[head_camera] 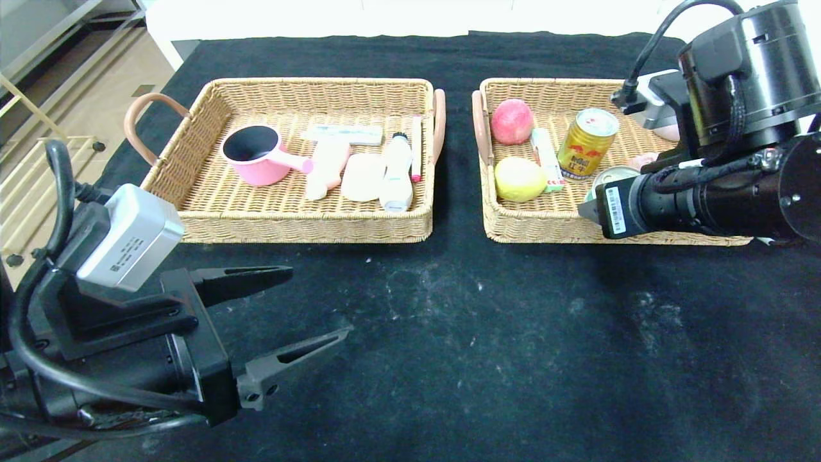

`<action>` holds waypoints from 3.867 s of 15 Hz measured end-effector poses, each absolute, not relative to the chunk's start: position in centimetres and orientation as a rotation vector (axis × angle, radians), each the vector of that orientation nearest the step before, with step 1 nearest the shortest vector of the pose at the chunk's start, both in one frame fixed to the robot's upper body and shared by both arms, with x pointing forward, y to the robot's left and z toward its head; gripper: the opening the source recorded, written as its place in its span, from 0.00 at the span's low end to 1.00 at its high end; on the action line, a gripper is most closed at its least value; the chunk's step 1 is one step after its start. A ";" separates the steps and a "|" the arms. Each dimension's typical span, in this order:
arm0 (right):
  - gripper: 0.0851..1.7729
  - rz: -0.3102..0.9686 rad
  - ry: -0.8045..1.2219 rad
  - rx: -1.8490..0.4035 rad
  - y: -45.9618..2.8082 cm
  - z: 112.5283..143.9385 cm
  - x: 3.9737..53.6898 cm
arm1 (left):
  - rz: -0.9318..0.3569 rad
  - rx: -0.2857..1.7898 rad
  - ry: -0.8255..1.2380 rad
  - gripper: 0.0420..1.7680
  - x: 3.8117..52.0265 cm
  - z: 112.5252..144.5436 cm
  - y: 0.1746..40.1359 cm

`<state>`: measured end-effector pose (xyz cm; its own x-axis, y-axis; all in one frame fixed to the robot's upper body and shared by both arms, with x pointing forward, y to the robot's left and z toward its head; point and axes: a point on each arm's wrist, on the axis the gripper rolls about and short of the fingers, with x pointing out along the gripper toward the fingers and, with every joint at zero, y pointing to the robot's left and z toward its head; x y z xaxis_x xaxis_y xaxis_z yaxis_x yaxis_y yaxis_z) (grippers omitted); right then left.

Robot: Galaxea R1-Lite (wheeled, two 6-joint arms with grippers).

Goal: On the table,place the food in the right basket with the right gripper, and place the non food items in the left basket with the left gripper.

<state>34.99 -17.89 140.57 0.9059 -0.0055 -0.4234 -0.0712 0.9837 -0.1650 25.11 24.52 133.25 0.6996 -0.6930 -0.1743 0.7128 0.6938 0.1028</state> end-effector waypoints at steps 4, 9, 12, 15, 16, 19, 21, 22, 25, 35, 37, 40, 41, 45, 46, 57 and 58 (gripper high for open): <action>0.64 -0.037 0.385 -0.170 -20.2 141.4 36.3 | -0.788 0.167 0.127 0.97 25.1 133.2 24.5; 0.64 -0.054 0.356 -0.134 -21.8 141.5 37.8 | -0.789 0.168 0.135 0.97 25.3 133.1 24.4; 0.64 -0.069 0.335 -0.118 -22.1 141.4 38.7 | -0.789 0.168 0.138 0.97 25.3 133.0 24.4; 0.64 -0.064 0.297 -0.097 -22.0 141.4 39.6 | -0.790 0.168 0.140 0.97 25.3 133.0 24.4; 0.64 -0.061 0.296 -0.096 -21.9 141.2 39.8 | -0.790 0.168 0.140 0.97 25.3 133.0 24.4; 0.64 -0.064 0.278 -0.089 -21.6 140.8 40.8 | -0.790 0.169 0.139 0.97 25.3 133.0 24.4; 0.71 -0.066 0.289 -0.092 -21.5 140.4 41.1 | -0.790 0.168 0.140 0.97 25.3 133.0 24.4; 0.74 -0.064 0.292 -0.094 -21.4 140.3 41.2 | -0.790 0.168 0.140 0.97 25.3 133.0 24.4; 0.81 -0.061 0.302 -0.106 -21.4 140.0 41.3 | -0.791 0.169 0.139 0.97 25.3 133.0 24.4; 0.92 -0.045 0.334 -0.145 -21.3 139.3 40.1 | -0.787 0.167 0.134 0.97 25.3 133.2 24.3; 0.93 -0.027 0.350 -0.163 -21.7 138.9 39.0 | -0.779 0.168 0.128 0.97 25.4 133.3 24.4; 0.94 0.057 0.369 -0.159 -22.6 138.7 36.6 | -0.723 0.174 0.115 0.97 25.4 133.6 24.5; 0.94 0.090 0.369 -0.159 -23.1 138.8 35.5 | -0.690 0.176 0.116 0.97 25.4 133.6 24.6; 0.95 0.231 0.339 -0.197 -25.8 139.2 30.8 | -0.564 0.176 0.129 0.97 25.7 134.0 25.9; 0.95 0.261 0.328 -0.203 -26.6 139.3 29.8 | -0.536 0.177 0.150 0.97 25.6 134.0 26.5; 0.96 0.288 0.283 -0.196 -32.5 136.2 14.4 | -0.329 0.154 0.215 0.97 14.3 135.3 32.1; 0.96 0.260 0.276 -0.198 -32.8 136.0 13.0 | -0.328 0.153 0.233 0.97 12.8 135.3 32.4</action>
<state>13.02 -32.81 135.98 0.9294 0.2252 -0.2925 -0.2788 0.9475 -0.1565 12.82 32.42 135.30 0.9205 -0.3000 -0.2503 0.3351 0.9356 0.1110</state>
